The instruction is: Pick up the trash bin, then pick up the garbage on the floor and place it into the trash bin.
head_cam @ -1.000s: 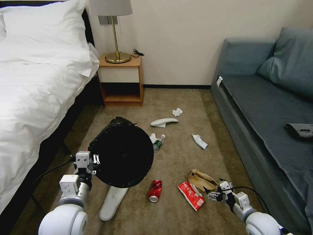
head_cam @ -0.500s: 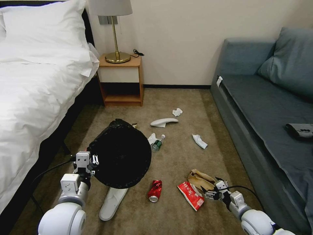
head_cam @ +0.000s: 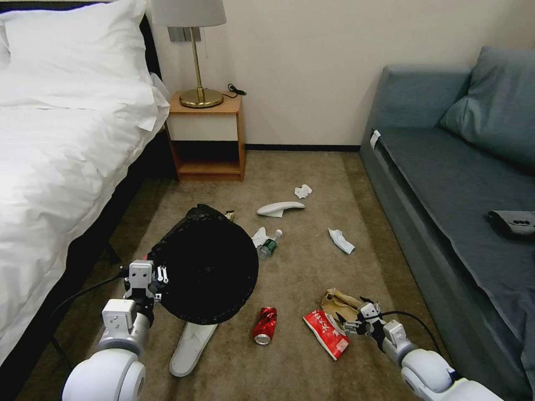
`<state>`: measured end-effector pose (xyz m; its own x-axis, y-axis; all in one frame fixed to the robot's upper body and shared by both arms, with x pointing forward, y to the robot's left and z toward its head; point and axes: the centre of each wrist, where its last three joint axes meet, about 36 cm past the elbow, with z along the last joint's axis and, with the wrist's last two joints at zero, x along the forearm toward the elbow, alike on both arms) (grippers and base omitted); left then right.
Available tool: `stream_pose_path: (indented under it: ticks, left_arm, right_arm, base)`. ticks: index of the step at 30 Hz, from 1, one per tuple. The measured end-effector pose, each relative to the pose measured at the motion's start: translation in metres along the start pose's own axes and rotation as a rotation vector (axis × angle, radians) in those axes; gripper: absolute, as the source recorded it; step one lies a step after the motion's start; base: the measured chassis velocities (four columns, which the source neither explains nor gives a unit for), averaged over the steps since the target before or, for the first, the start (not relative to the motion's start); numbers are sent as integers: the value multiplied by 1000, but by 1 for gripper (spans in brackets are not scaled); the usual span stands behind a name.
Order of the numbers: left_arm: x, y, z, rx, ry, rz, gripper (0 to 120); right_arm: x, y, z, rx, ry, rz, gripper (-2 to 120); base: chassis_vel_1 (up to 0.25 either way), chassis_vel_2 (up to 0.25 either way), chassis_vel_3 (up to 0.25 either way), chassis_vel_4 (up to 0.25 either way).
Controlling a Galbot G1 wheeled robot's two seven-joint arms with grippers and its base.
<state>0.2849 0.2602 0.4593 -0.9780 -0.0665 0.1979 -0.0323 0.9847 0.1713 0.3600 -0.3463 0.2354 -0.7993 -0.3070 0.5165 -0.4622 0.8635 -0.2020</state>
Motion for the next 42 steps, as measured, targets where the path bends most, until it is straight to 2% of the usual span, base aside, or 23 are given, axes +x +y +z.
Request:
stream_pose_path:
  ticks: [8, 33, 42]
  left_arm:
    - [3, 1, 3, -3, 5, -11, 2]
    - [9, 2, 10, -7, 22, -27, 2]
    - [6, 0, 13, -4, 24, -26, 2]
  right_arm:
    - [-15, -3, 12, 9, -6, 2, 100]
    - [-27, -15, 68, -4, 58, -1, 99]
    - [-28, -15, 71, -12, 38, 12, 64]
  base:
    - [0, 0, 0, 0]
    - [0, 0, 0, 0]
    - [0, 0, 0, 0]
